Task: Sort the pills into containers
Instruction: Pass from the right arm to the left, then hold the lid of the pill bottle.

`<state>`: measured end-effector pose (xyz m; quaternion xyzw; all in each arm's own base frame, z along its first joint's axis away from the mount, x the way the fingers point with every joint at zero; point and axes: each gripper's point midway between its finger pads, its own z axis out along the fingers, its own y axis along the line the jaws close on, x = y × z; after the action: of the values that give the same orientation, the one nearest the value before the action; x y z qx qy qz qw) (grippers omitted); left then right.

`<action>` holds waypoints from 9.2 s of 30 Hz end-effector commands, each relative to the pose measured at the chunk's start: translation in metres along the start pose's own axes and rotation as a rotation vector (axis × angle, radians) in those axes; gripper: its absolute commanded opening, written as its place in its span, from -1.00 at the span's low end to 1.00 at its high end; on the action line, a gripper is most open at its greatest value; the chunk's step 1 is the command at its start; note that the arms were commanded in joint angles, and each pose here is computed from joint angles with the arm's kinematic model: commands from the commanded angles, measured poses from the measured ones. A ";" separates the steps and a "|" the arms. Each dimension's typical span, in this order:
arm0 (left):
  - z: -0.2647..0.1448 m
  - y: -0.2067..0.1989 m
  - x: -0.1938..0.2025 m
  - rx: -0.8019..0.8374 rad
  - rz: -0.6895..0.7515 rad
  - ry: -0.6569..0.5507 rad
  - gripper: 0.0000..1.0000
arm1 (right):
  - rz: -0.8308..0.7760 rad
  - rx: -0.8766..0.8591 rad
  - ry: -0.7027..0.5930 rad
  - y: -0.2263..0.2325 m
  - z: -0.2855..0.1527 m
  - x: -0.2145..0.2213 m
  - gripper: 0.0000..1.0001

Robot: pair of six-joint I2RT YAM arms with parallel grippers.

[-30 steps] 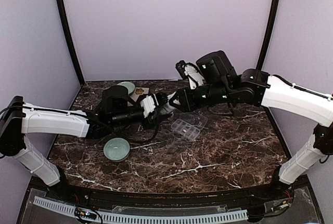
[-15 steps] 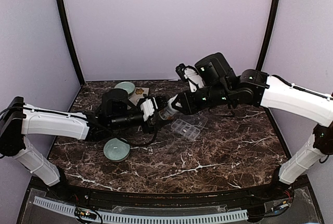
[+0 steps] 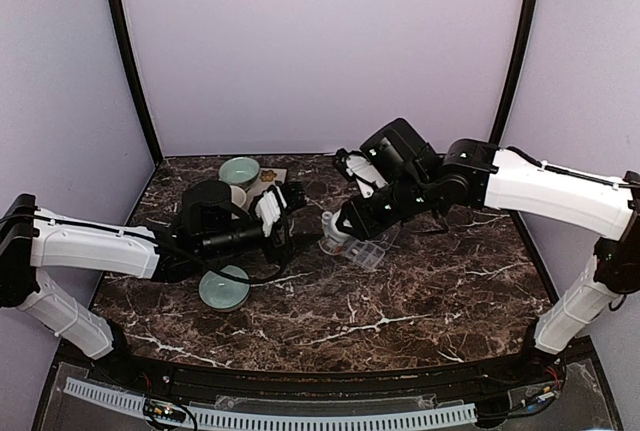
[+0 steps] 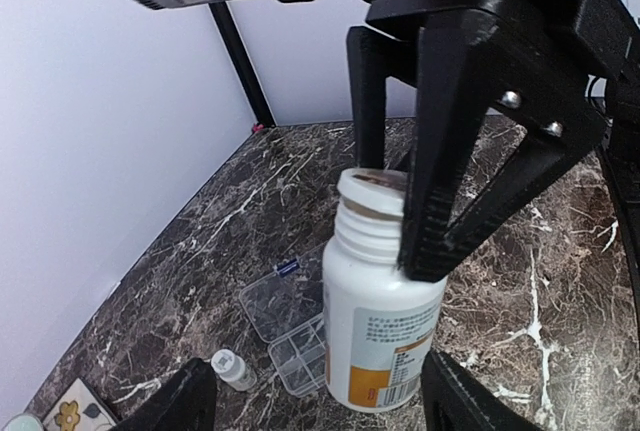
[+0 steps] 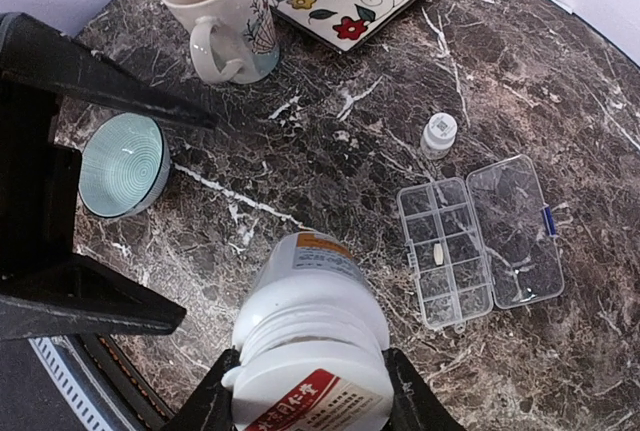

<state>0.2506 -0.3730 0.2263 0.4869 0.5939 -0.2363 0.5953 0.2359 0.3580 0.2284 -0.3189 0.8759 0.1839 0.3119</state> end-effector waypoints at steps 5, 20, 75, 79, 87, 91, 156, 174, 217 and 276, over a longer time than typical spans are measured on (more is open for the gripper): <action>-0.010 -0.004 0.023 -0.043 -0.171 0.004 0.45 | -0.054 0.024 0.093 -0.005 0.029 0.030 -1.00; -0.009 -0.057 0.079 0.128 -0.195 0.046 0.45 | -0.107 0.056 0.212 -0.010 0.081 0.054 -1.00; -0.029 -0.083 -0.003 0.637 -0.291 0.015 0.28 | -0.391 -0.407 -0.064 0.096 -0.051 -0.003 -1.00; -0.030 -0.084 -0.004 0.649 -0.297 0.014 0.04 | -0.387 -0.397 -0.075 0.093 -0.053 -0.004 -1.00; -0.031 -0.083 -0.009 0.662 -0.305 0.016 -0.29 | -0.380 -0.402 -0.088 0.094 -0.053 -0.005 -1.00; -0.029 -0.081 -0.007 0.650 -0.308 0.030 -0.31 | -0.387 -0.393 -0.100 0.094 -0.054 -0.008 -0.63; -0.024 -0.066 -0.011 0.570 -0.298 0.116 -0.41 | -0.684 0.128 -0.123 0.075 -0.056 -0.016 0.17; -0.024 -0.066 -0.013 0.559 -0.277 0.126 -0.42 | -0.708 0.122 -0.096 0.083 -0.040 -0.017 0.04; -0.025 -0.065 -0.026 0.459 -0.179 0.109 -0.45 | -0.637 0.223 0.001 0.070 -0.029 -0.004 -0.26; -0.045 -0.068 -0.094 0.442 -0.092 -0.108 -0.50 | -0.591 0.200 0.155 0.066 0.017 0.048 -0.45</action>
<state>0.1857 -0.3682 0.1778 0.5517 0.6814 -0.3239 0.3556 0.1730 0.4012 0.2401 -0.5210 0.7702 0.0100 0.3677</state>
